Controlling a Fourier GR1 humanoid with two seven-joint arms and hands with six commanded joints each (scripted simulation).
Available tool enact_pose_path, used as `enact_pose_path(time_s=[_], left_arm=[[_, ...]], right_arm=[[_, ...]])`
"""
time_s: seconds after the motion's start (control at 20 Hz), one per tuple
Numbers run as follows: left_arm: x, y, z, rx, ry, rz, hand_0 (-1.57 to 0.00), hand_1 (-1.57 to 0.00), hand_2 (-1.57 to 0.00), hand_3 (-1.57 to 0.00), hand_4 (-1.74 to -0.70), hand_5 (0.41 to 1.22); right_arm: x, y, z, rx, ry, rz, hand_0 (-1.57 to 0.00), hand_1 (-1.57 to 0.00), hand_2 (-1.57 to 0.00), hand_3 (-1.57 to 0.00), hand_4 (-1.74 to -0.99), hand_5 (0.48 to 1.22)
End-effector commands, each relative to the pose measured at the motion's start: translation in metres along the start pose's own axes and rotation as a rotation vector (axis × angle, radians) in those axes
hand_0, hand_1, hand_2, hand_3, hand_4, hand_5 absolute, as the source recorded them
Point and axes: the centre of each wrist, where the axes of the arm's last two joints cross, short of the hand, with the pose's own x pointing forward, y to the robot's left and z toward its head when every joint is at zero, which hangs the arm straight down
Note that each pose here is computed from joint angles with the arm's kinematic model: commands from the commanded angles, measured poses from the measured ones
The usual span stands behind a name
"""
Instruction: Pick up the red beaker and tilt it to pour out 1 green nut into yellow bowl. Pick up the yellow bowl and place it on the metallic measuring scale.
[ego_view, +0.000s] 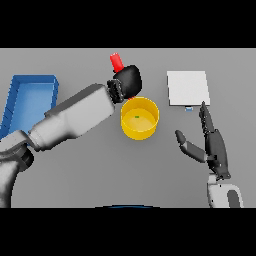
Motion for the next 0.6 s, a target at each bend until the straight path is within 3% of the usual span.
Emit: enact_pose_path(time_s=[0.0, 0.35, 0.55], left_arm=[[0.002, -0.001, -0.002, 0.005, -0.004, -0.033, -1.57, -1.57, -1.57, -1.57, -1.73, 1.221], [-0.007, 0.035, -0.003, 0.024, 0.002, -0.273, -1.57, -1.57, -1.57, -1.57, -1.73, 1.221], [-0.058, 0.075, 0.015, 0.040, 0.079, -0.360, -1.57, -1.57, -1.57, -1.57, -1.73, 1.221]], right_arm=[[0.000, -0.001, 0.001, 0.004, -0.009, 0.012, 0.00, 0.00, 0.00, 0.00, -1.132, 0.573], [0.001, 0.000, 0.001, -0.007, -0.020, 0.012, 0.00, 0.00, 0.00, 0.00, -1.133, 0.575], [0.004, 0.005, 0.000, -0.002, -0.023, 0.007, 0.00, 0.00, 0.00, 0.00, -1.135, 0.563]])
